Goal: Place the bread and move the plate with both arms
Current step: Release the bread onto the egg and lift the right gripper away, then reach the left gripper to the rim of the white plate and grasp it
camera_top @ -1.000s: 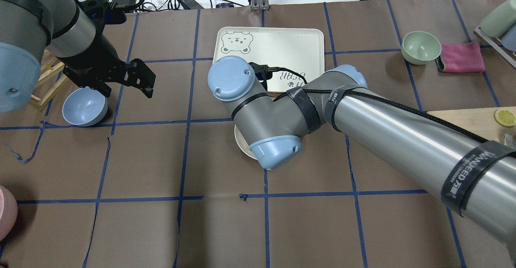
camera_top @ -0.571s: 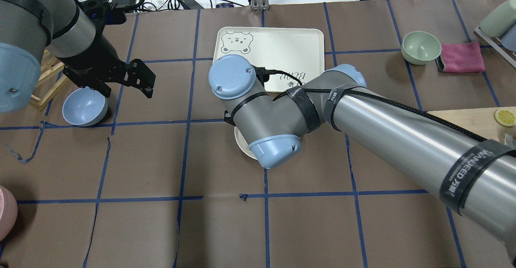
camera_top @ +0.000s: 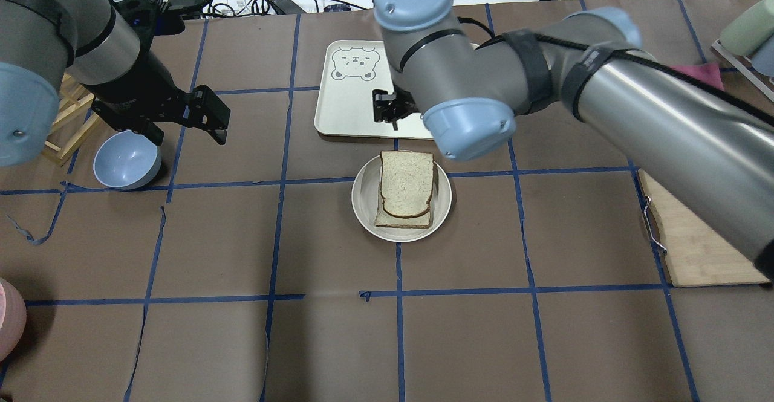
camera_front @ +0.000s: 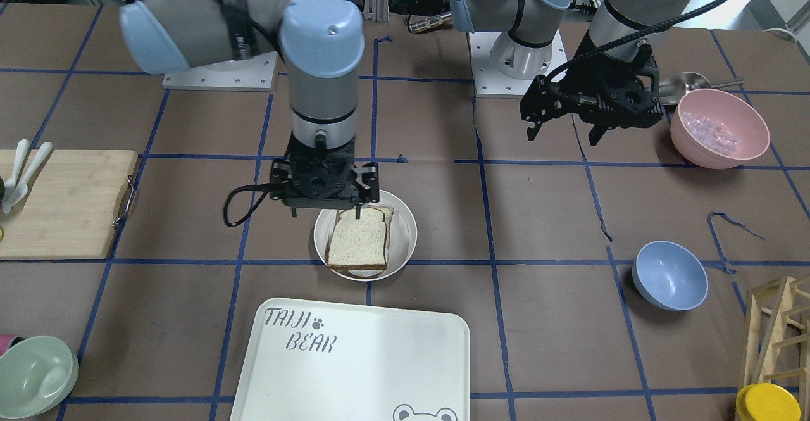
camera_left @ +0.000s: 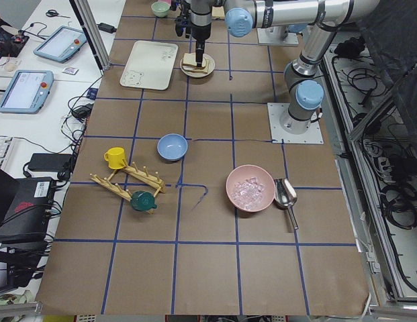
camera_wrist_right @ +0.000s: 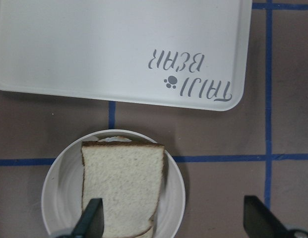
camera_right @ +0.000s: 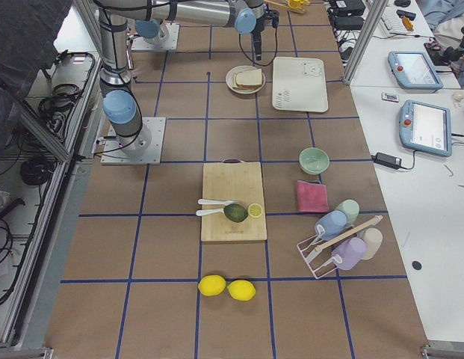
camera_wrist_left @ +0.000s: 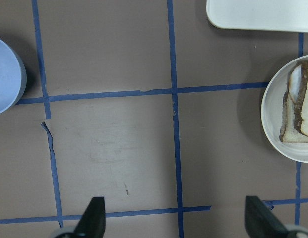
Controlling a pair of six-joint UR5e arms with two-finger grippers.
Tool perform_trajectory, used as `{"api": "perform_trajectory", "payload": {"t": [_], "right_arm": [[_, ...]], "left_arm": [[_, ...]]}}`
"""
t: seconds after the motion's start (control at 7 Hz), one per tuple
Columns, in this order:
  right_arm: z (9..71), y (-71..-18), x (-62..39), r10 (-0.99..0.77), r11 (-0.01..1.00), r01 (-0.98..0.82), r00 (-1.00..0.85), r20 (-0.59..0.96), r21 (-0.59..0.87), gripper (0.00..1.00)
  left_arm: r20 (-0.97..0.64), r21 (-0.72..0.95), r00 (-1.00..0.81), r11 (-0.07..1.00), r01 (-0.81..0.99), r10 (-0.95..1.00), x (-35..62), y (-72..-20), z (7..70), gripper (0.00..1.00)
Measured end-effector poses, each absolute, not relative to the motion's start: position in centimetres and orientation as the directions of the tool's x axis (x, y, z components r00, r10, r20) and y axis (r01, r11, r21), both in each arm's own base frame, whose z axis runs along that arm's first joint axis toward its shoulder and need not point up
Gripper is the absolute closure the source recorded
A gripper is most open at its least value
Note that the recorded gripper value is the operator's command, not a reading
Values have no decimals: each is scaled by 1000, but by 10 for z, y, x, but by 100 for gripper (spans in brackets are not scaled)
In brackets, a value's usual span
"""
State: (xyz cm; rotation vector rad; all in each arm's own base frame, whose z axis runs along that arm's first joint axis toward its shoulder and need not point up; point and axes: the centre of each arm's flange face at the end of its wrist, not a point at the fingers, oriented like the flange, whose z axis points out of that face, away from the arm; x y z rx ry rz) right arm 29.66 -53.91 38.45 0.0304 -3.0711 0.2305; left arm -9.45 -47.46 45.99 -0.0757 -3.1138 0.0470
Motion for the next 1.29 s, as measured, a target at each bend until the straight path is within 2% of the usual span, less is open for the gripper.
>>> {"api": "perform_trajectory", "payload": {"t": [0.57,1.29], "right_arm": [[462,-586,171,-91,991,-97,-993,74,-89,0],[511,-541,162,-77,993,-78,-997,9,-85,0]], "left_arm": [[-18,18,-1000,1000,22,23,-80,-482,434,0],[83,-40,-996,998,-49,-45,-163,-525,335,0]]}}
